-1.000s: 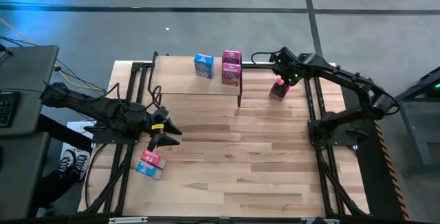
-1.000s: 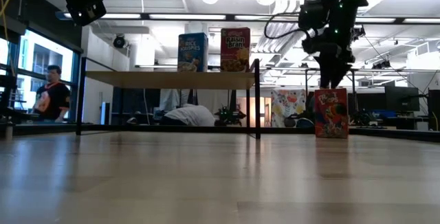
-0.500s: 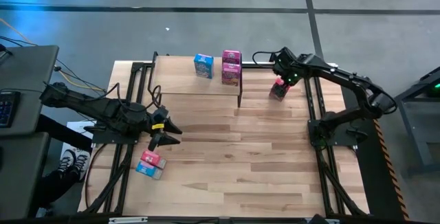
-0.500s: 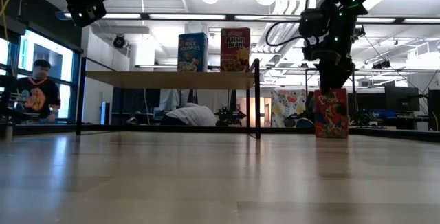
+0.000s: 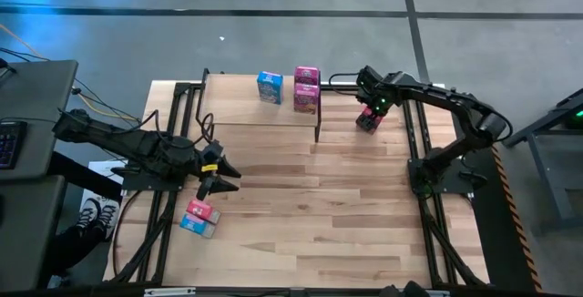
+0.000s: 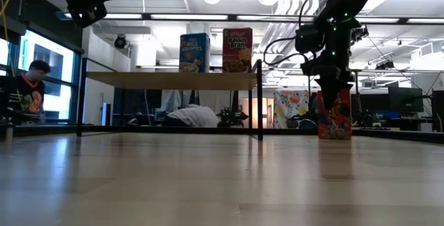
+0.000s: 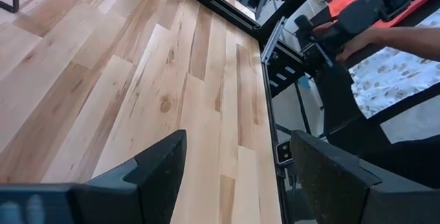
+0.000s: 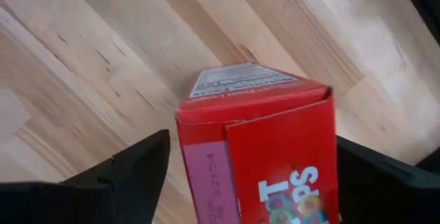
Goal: Stack cereal on shelf
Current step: Put the top red cereal box on the shelf
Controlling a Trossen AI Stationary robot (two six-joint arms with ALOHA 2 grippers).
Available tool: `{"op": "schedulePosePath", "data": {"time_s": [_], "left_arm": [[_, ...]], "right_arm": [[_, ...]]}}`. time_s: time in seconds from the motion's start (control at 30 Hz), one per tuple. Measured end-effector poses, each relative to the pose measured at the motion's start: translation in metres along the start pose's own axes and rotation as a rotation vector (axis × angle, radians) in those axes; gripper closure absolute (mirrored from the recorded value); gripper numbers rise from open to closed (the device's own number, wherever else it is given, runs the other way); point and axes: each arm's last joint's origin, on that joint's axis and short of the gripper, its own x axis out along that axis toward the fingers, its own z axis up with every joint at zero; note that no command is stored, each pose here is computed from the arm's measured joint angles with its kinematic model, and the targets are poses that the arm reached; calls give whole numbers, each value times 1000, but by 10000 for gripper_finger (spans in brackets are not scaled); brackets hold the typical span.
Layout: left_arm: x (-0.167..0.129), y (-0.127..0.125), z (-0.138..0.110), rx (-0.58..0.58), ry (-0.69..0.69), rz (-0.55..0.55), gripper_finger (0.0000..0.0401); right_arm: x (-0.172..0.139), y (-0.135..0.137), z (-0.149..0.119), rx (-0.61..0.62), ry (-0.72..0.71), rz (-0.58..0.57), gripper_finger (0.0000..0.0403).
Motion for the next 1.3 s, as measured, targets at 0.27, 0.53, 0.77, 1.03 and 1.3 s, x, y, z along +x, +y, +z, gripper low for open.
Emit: {"op": "schedulePosePath", "data": {"time_s": [0.27,0.53,0.77,1.03,1.3], "left_arm": [[0,1,-1,0,10,8,149],[1,1,-1,0,12,9,149],[1,0,0,0,1,2,149],[3,-9,16,76,-202,-31,149],[33,-7,18,154,-232,42,149]], "right_arm": [[-1,0,-2,-9,16,10,156],[-1,2,-5,-33,46,48,215],[-18,5,-16,-46,32,125,241],[-61,27,-45,1,-20,447,250],[-94,98,-62,-103,-111,663,251]]}}
